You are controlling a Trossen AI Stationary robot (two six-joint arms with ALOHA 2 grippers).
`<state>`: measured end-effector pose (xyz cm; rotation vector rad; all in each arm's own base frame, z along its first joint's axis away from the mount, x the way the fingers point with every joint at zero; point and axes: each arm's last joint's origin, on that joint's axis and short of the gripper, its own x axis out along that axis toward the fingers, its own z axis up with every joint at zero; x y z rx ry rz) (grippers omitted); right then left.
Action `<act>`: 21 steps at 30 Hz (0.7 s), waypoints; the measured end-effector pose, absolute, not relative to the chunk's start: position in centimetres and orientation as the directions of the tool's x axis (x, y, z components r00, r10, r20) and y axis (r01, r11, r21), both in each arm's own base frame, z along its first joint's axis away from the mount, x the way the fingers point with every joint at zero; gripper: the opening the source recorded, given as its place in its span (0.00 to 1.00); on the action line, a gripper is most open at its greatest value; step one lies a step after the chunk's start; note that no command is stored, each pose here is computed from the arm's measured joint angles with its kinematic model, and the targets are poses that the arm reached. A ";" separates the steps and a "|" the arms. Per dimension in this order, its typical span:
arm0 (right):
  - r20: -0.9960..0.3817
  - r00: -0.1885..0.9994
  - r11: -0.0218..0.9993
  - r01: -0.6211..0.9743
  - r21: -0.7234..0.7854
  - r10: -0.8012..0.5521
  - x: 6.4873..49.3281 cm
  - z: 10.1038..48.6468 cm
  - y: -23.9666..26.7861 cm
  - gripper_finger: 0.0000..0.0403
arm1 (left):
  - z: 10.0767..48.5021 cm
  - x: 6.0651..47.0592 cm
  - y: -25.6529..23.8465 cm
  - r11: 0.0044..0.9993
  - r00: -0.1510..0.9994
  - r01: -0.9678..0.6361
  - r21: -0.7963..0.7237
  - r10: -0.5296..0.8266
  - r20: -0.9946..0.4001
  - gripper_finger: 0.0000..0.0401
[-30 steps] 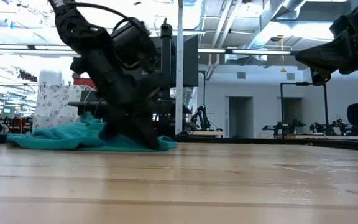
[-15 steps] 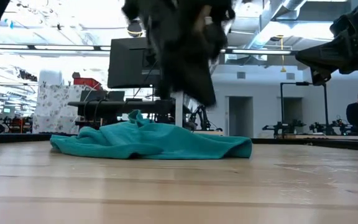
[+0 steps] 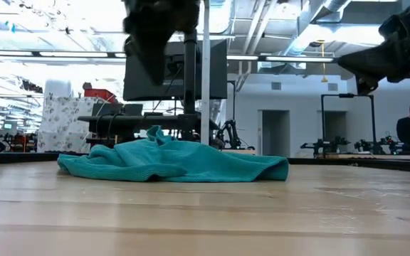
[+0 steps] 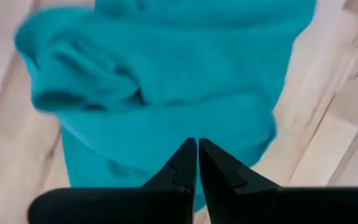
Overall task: Roll towel
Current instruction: Fold the blue towel
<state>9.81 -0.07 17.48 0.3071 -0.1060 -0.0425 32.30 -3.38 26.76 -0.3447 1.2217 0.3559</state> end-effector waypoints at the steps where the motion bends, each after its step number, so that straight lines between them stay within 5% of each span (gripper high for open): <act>1: 0.112 0.992 0.929 0.013 0.369 -0.058 9.8 17.6 -0.1 0.07 | 26.5 31.6 -3.1 0.886 0.327 -0.453 -0.102 0.059 -0.943 0.00; 8: 0.268 0.960 0.703 -0.134 0.699 -0.084 9.6 19.2 -0.2 0.07 | 22.4 28.3 -1.7 0.826 0.523 -0.467 -0.316 -0.030 -0.852 0.00; 12: 0.088 0.994 0.641 -0.027 0.767 -0.064 10.9 18.1 0.1 0.03 | 19.8 27.8 -1.7 0.817 0.574 -0.427 -0.389 -0.088 -0.814 0.00; 21: -0.265 0.963 0.806 0.121 0.579 0.046 19.8 20.4 3.0 0.00 | 18.5 27.3 -1.4 0.848 0.594 -0.367 -0.383 -0.103 -0.798 0.00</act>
